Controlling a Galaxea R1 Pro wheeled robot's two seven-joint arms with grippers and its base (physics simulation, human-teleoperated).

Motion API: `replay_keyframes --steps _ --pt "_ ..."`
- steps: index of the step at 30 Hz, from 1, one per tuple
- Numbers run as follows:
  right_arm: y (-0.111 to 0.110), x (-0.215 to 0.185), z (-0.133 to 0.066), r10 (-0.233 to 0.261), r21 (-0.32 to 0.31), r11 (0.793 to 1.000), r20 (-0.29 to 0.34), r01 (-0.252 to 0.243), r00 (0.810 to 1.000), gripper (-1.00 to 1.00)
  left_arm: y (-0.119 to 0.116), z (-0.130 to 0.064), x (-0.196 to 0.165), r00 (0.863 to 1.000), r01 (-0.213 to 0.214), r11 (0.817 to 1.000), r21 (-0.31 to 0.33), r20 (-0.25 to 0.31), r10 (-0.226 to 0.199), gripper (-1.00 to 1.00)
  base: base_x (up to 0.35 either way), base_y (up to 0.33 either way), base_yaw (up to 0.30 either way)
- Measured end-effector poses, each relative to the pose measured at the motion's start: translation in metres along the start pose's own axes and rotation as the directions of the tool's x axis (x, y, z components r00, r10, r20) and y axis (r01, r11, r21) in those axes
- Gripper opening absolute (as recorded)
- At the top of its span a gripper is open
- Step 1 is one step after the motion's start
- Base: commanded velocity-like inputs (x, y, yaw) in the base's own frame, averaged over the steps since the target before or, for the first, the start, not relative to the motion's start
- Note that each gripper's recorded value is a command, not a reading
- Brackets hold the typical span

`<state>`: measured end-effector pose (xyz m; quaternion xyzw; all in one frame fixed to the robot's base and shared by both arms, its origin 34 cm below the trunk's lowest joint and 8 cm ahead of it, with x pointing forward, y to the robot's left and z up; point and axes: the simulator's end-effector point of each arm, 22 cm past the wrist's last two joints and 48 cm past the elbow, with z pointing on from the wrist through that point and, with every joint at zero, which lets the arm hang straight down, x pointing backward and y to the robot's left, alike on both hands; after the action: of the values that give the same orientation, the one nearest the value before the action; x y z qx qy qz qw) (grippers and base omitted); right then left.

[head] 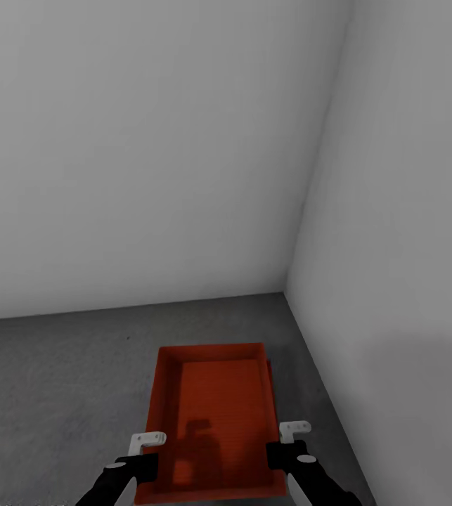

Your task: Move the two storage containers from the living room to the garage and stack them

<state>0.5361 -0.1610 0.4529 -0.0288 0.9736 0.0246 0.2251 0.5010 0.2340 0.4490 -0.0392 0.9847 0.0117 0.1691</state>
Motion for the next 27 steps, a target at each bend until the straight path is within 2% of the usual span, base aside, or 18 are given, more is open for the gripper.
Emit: replay_keyframes --steps 8,19,27 --pt "0.0001 0.004 0.0018 0.0 -0.001 1.0 -0.009 0.0 1.0 -1.0 0.0002 0.0019 0.0037 1.0 0.0 1.0 -0.001 -0.009 0.0 -1.0 0.019 0.0 0.0" --pt "0.0001 0.0052 0.0022 0.001 0.0 1.0 -0.011 -0.001 1.0 -1.0 0.0003 0.0024 0.0048 1.0 0.0 1.0 -0.001 -0.011 0.0 -1.0 0.232 0.0 0.0" --pt "0.0001 0.0073 0.0033 0.001 -0.001 1.0 -0.016 -0.001 1.0 -1.0 0.0004 0.0036 0.0068 1.0 0.0 1.0 -0.001 -0.016 0.0 -1.0 0.051 0.0 0.0"
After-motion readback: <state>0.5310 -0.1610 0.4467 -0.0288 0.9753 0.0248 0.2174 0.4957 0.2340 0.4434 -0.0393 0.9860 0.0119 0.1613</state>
